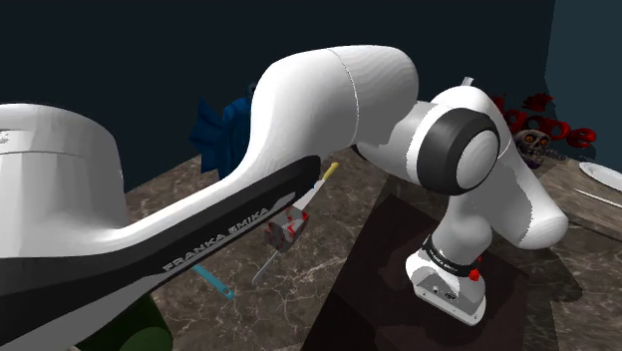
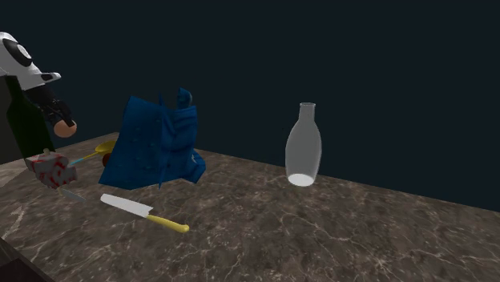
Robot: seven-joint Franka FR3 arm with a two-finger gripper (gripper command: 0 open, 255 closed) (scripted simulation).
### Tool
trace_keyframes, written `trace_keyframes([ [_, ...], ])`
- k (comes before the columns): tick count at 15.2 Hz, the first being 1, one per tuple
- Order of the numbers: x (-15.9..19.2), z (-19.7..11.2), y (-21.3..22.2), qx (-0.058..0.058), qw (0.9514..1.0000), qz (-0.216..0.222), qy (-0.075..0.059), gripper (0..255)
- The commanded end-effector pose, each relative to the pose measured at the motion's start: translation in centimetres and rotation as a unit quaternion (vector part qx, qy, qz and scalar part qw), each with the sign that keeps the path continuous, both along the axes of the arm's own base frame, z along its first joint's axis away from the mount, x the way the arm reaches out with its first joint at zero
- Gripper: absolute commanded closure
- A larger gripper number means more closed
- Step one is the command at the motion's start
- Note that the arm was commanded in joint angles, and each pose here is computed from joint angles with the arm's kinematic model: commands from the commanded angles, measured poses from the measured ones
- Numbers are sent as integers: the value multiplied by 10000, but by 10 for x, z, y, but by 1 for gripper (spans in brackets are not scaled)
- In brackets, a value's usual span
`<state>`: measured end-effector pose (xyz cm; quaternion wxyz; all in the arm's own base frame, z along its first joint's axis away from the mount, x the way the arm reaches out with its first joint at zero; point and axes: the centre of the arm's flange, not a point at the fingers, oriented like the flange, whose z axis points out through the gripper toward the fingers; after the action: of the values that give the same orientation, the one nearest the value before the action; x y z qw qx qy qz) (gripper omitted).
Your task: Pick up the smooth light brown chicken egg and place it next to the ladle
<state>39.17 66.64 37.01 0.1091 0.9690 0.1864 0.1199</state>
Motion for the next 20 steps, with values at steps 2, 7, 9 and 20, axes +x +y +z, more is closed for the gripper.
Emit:
trace_keyframes([
  [2, 0, -20, -1, -35, 10000, 3, 18, 255],
  [7, 0, -47, -1, -35, 10000, 3, 18, 255],
  [9, 0, -57, -1, -35, 10000, 3, 18, 255],
  [20, 4, -62, -3, -26, 10000, -1, 18, 0],
])
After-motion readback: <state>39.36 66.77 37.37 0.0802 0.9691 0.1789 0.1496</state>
